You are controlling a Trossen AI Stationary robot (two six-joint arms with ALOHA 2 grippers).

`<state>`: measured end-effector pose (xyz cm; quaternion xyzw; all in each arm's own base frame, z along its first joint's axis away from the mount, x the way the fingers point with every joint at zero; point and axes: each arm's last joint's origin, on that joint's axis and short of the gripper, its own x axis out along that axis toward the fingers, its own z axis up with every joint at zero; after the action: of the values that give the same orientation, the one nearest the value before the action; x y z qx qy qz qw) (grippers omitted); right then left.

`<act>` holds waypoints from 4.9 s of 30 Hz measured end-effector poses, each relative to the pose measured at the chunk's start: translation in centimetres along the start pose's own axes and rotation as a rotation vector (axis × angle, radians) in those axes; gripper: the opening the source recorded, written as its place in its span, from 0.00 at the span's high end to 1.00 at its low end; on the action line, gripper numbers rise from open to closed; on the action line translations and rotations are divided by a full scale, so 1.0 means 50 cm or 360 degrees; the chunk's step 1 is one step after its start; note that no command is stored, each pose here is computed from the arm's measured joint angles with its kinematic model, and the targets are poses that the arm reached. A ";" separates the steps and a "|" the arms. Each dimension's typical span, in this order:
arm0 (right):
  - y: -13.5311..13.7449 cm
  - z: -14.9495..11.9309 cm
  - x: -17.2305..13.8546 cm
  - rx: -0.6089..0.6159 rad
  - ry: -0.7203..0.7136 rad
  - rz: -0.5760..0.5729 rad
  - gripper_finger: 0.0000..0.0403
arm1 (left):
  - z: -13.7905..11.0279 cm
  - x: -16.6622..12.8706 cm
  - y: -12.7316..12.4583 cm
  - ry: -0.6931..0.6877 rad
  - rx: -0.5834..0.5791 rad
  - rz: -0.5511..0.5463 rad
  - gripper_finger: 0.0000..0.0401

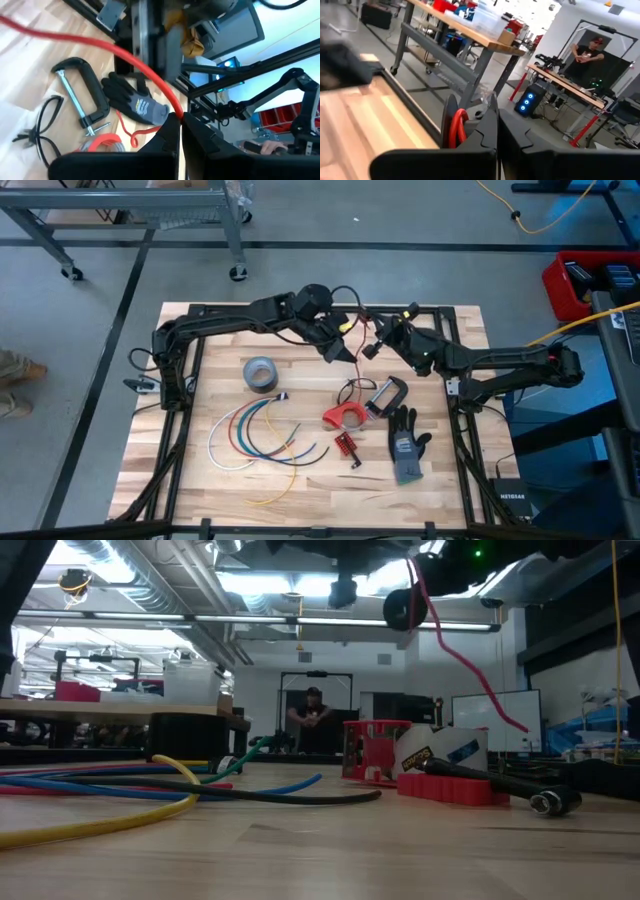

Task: Coil cords
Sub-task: Coil the red wire onto the spool

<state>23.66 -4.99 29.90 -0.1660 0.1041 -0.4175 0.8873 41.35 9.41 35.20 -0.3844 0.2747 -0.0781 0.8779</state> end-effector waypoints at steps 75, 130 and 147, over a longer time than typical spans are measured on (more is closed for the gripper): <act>-0.110 0.082 -0.101 0.0585 -0.0585 0.0352 0.99 | -0.037 -0.024 0.060 0.0248 0.0755 0.1449 0.76; -0.131 0.047 -0.141 0.0675 -0.0321 0.0608 0.99 | -0.322 0.022 0.157 -0.1024 0.0695 0.0228 0.86; -0.078 0.057 -0.094 0.0713 -0.0374 0.0771 0.99 | -0.285 0.080 0.159 -0.1100 0.1161 0.0657 0.86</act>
<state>18.89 -3.09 34.21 0.0155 -0.0568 -0.1852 0.9809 36.38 4.53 19.92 0.0040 -0.0050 0.1366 0.9906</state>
